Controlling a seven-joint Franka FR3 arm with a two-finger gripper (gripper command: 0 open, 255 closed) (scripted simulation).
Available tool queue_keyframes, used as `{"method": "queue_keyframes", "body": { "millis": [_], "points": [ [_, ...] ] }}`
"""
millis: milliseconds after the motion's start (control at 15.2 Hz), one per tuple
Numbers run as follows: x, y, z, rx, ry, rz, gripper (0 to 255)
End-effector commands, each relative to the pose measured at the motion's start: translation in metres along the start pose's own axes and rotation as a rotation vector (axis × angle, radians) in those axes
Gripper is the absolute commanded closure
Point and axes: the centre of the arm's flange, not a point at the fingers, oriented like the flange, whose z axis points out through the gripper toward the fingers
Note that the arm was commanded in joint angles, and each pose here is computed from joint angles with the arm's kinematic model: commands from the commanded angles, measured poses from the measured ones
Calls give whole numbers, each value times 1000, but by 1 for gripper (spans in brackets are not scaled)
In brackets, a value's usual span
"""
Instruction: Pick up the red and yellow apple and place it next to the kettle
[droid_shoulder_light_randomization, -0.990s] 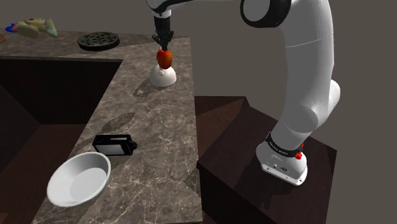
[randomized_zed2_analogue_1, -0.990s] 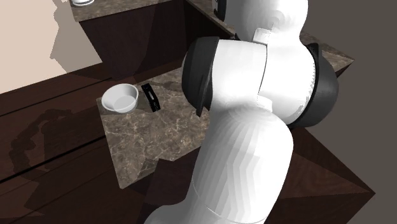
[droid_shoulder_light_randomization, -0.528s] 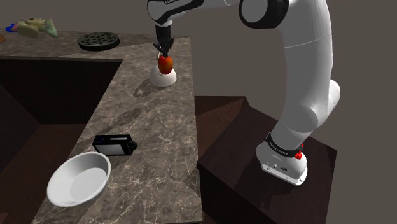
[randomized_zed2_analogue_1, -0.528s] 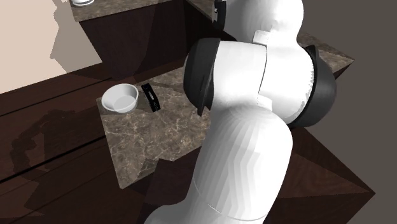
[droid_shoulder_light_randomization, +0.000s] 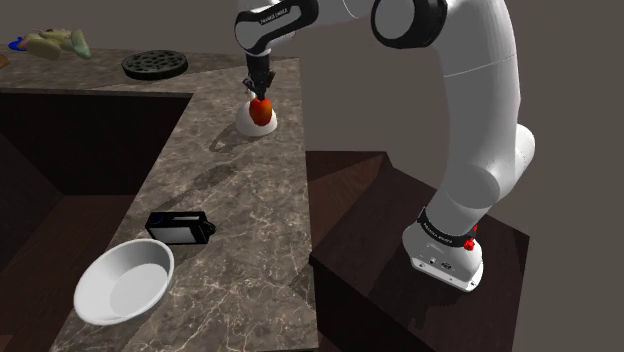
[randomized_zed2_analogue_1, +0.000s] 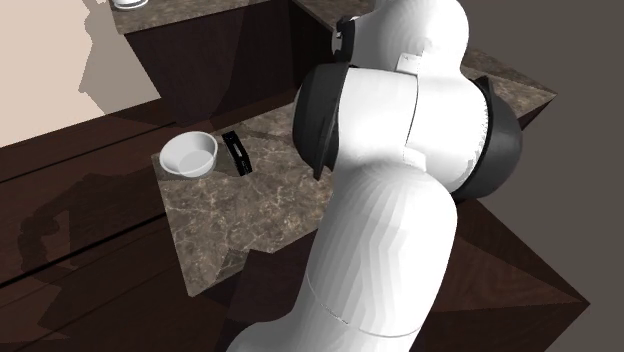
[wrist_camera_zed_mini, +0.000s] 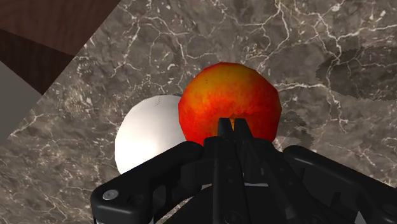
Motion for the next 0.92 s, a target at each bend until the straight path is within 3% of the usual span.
{"method": "queue_keyframes", "body": {
  "millis": [0, 858],
  "points": [
    [-1, -2, 10, 0, 1, 0, 255],
    [-6, -5, 79, 0, 1, 0, 255]
  ]
}}
